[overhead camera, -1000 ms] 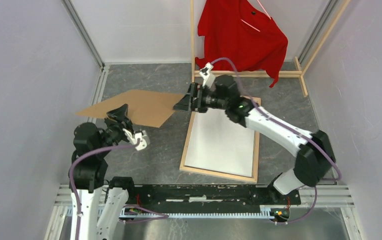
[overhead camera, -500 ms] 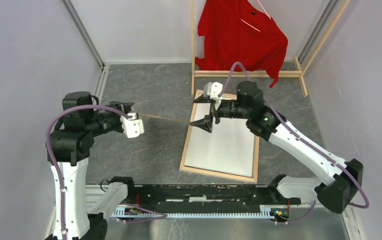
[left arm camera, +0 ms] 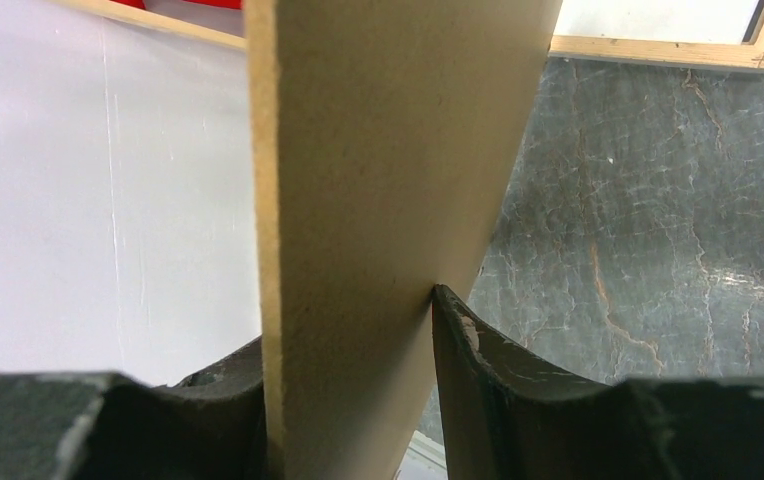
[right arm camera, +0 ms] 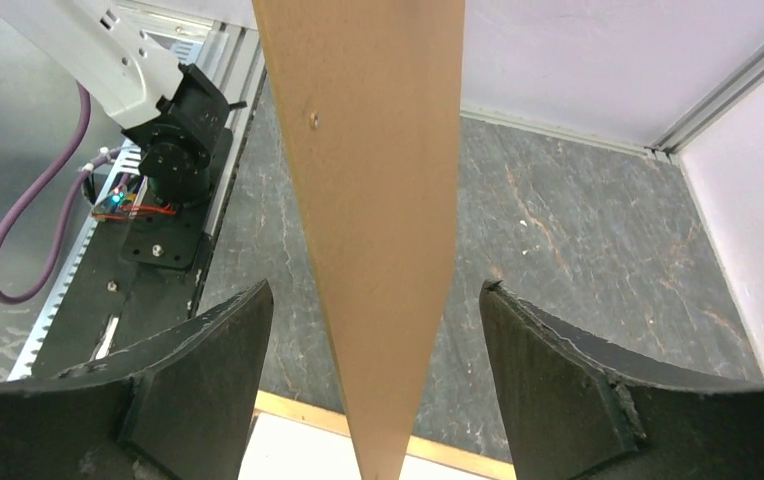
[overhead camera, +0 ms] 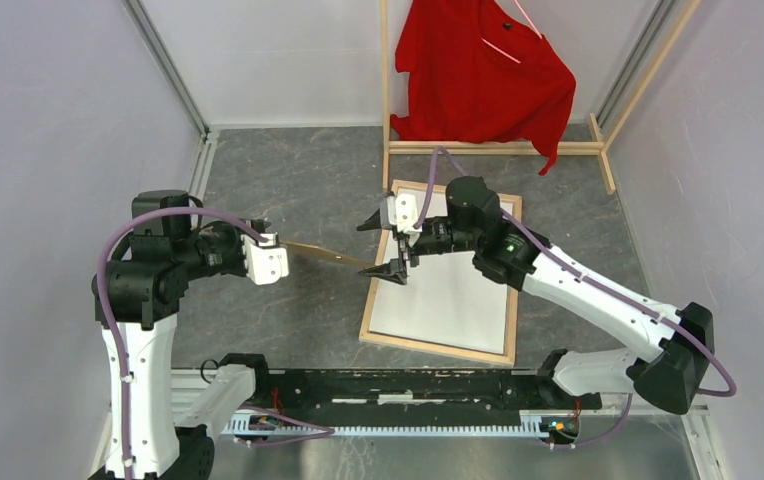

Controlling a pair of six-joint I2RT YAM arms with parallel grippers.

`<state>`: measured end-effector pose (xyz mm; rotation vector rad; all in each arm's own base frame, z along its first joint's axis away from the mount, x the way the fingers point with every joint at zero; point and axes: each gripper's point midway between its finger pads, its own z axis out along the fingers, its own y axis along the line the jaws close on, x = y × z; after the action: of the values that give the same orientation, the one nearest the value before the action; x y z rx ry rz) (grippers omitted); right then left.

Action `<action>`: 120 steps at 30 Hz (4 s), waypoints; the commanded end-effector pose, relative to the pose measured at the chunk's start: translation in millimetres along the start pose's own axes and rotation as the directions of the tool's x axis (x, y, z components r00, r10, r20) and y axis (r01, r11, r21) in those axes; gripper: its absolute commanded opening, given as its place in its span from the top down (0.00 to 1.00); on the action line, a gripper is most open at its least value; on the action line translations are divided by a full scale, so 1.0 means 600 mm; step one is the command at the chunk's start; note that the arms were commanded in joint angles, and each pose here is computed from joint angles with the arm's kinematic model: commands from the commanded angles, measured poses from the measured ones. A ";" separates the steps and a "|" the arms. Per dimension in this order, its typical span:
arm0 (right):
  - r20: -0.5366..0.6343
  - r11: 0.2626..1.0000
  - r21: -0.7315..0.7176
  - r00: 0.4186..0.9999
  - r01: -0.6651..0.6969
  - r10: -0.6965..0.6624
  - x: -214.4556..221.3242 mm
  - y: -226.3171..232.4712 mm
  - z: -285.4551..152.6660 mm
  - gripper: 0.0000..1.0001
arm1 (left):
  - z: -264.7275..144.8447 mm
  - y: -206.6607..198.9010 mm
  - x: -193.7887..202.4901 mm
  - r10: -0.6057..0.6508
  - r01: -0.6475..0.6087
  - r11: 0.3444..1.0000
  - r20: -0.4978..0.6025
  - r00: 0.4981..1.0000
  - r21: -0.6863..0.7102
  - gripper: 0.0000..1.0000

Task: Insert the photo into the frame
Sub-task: Turn over the photo frame item on the photo frame.

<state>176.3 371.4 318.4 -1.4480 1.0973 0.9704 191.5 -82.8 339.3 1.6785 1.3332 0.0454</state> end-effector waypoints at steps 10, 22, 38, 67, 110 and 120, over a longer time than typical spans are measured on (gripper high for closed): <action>0.054 0.985 0.174 0.998 -0.020 0.011 0.012 -0.021 0.036 0.55 | -0.012 0.042 -0.033 0.068 -0.062 0.994 0.062 0.996 -0.090 0.98; 0.086 0.924 0.354 0.989 -0.144 0.121 -0.002 -0.097 0.052 1.00 | -0.033 0.142 -0.069 -0.004 0.078 0.920 0.190 0.982 -0.384 0.00; 0.298 0.714 0.258 0.757 -0.651 0.582 -0.043 -0.234 0.014 1.00 | -0.145 0.351 -0.127 -0.324 0.616 0.563 0.538 0.778 -0.551 0.00; 0.601 0.026 0.283 0.198 -0.959 0.774 0.234 -0.105 -0.402 1.00 | 0.286 0.056 0.181 -0.799 0.791 0.595 0.003 0.602 -0.139 0.00; 0.527 -0.143 0.342 0.064 -0.929 0.847 0.333 -0.137 -0.427 1.00 | 0.519 -0.134 0.165 -0.756 0.770 0.585 -0.174 0.632 0.255 0.28; 0.519 -0.132 0.330 0.063 -0.935 0.853 0.339 -0.141 -0.425 1.00 | 0.550 -0.164 0.149 -0.751 0.778 0.553 -0.228 0.620 0.297 0.41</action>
<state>299.7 96.4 156.9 0.4197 2.2495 1.3531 332.4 -218.8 43.9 1.2299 2.1595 -0.6788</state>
